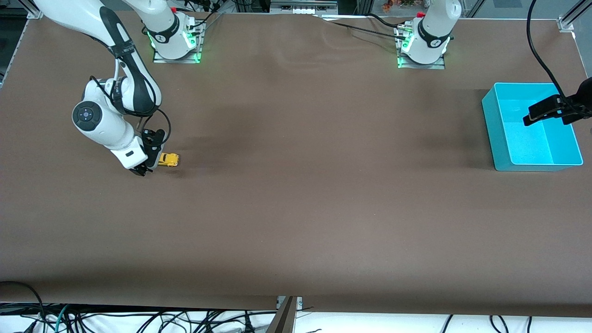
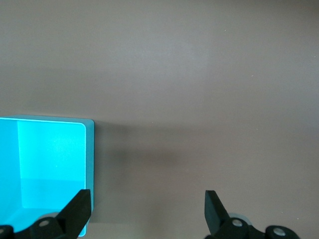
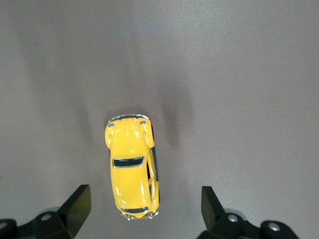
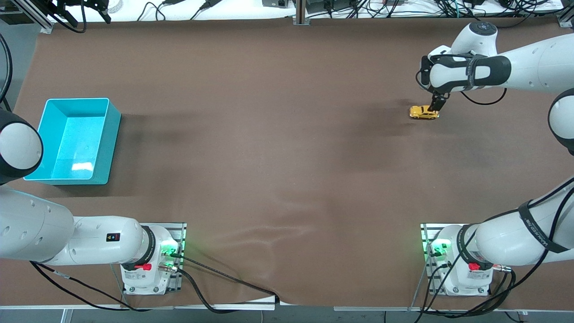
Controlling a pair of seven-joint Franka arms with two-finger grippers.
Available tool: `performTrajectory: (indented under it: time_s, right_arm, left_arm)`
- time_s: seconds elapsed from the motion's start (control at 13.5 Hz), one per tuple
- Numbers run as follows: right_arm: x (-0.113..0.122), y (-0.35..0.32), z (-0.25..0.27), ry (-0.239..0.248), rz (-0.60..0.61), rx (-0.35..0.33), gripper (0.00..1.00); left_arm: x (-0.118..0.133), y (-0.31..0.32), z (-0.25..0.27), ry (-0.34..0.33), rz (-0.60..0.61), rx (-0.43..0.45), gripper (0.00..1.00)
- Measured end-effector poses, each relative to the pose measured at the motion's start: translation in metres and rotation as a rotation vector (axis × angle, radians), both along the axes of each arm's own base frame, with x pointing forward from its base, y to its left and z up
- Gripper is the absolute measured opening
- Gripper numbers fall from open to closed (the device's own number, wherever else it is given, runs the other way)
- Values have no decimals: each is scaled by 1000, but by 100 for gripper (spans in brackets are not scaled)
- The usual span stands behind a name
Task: Wind and store yellow beetle car
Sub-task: 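Lower the right gripper onto the yellow beetle car, then press the car down and drag it backward with the right gripper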
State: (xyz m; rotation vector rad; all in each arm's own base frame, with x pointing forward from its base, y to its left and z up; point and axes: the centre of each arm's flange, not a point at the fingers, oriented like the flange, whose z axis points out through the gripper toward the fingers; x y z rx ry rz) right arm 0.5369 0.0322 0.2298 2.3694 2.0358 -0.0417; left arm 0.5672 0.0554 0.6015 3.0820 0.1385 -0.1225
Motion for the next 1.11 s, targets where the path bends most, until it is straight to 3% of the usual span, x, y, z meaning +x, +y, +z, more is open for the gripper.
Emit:
performTrajectory:
  time_s: [0.44,0.66,0.96,1.03,1.11]
  right_arm:
    - [-6,-2,-7,-74,121,3,95]
    - [-14,-2,-14,-93,135,3,89]
    - [-31,-3,-30,-111,139,4,89]
    - [-33,-3,-32,-111,142,4,83]
    - [-33,-3,-32,-112,146,4,70]
  left_arm:
    - [0,0,0,0,-1,0,100]
    - [0,0,0,0,-1,0,100]
    - [0,-1,0,0,-2,0,100]
    - [0,-1,0,0,-2,0,100]
    - [0,-1,0,0,-2,0,100]
